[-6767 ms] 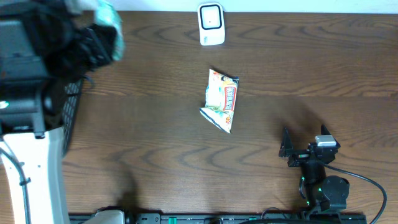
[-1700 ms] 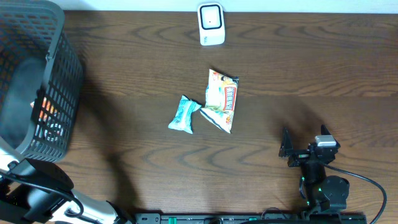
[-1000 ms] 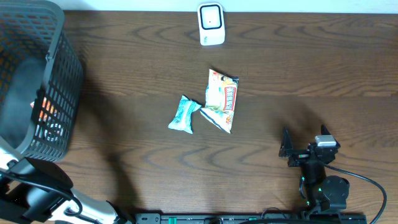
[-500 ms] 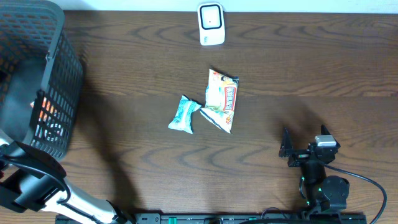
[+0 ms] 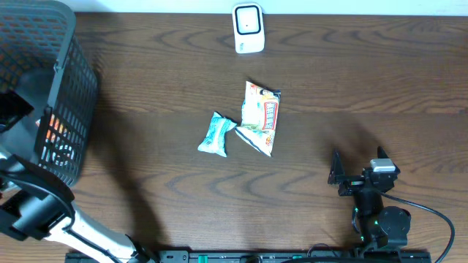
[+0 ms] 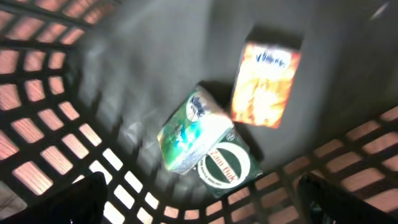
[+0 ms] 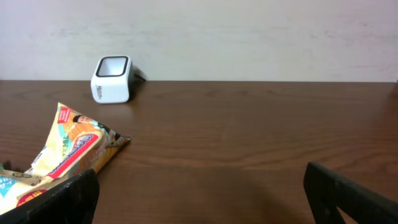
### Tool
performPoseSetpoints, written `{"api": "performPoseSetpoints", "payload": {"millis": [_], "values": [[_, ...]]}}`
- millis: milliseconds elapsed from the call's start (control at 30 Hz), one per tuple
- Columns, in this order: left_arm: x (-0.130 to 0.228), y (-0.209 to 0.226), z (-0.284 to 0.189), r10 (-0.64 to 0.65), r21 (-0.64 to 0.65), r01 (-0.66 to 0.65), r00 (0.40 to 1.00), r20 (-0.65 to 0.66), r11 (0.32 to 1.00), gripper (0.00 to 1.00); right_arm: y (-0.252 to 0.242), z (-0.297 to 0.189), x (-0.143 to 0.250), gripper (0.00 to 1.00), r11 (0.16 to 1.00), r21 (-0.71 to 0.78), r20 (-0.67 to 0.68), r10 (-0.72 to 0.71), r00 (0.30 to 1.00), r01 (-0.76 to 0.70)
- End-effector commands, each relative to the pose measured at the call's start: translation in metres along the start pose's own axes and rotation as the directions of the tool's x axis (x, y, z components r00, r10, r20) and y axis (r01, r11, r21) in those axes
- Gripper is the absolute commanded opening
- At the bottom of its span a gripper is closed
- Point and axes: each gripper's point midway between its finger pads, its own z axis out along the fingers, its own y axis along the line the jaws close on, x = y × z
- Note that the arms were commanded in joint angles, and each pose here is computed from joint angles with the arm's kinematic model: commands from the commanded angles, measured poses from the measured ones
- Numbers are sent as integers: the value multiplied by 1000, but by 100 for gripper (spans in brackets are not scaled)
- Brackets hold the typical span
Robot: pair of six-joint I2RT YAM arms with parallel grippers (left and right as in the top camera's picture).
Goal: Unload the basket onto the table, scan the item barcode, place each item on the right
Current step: 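Lower the left gripper onto the white Kleenex tissue pack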
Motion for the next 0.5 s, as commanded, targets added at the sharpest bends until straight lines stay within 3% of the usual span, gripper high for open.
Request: {"api": "performPoseSetpoints", "payload": {"millis": [0, 467], "values": [[15, 0, 24, 92, -11, -93, 993, -78, 996, 95, -3, 0, 0, 99, 1000, 12, 2, 11, 1000, -11], [33, 5, 76, 164, -32, -169, 978, -126, 985, 89, -3, 0, 0, 99, 1000, 12, 2, 11, 1000, -11]]}}
